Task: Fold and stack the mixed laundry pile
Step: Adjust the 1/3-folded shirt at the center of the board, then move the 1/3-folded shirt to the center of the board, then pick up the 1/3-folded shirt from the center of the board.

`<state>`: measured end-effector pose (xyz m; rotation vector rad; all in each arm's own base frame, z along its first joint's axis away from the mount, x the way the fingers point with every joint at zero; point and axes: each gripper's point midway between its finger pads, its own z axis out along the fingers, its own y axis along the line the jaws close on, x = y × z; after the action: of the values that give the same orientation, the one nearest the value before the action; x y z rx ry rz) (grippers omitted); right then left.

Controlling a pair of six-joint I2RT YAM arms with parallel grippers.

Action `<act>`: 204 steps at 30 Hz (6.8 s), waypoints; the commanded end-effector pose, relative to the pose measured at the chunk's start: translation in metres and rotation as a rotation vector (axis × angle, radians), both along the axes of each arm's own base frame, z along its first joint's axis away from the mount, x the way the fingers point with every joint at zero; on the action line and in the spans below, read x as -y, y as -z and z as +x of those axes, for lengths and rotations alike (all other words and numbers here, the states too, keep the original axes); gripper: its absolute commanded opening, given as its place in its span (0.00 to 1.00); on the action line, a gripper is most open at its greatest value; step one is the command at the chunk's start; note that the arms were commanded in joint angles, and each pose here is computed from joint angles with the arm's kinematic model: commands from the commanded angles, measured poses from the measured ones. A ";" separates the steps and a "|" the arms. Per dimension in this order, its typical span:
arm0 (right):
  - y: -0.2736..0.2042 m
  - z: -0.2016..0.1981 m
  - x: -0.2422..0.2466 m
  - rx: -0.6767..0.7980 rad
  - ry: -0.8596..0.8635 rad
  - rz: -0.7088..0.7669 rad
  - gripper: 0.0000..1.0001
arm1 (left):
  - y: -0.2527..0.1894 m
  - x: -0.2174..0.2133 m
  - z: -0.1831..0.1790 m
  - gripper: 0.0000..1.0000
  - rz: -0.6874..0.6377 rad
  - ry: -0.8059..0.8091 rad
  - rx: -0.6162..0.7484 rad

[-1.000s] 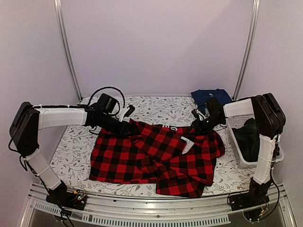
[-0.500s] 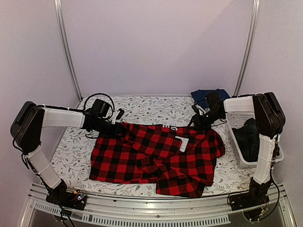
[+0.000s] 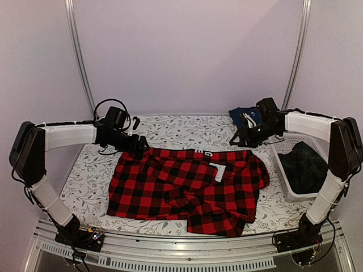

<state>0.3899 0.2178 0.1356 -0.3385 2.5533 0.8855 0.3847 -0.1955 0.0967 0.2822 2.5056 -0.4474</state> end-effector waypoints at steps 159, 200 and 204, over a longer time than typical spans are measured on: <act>0.013 -0.176 -0.051 0.373 -0.354 0.006 0.00 | 0.034 -0.079 -0.204 0.59 -0.387 -0.868 -0.416; 0.012 -0.170 -0.053 0.383 -0.357 -0.013 0.00 | 0.054 -0.122 -0.163 0.00 -0.376 -1.052 -0.384; -0.002 -0.169 -0.051 0.422 -0.343 -0.008 0.00 | 0.022 -0.130 -0.155 0.00 -0.399 -1.087 -0.327</act>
<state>0.2140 0.2699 0.1171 -0.9021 2.1942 0.8411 0.2167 -0.0775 0.0410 -1.3059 2.4477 -0.5272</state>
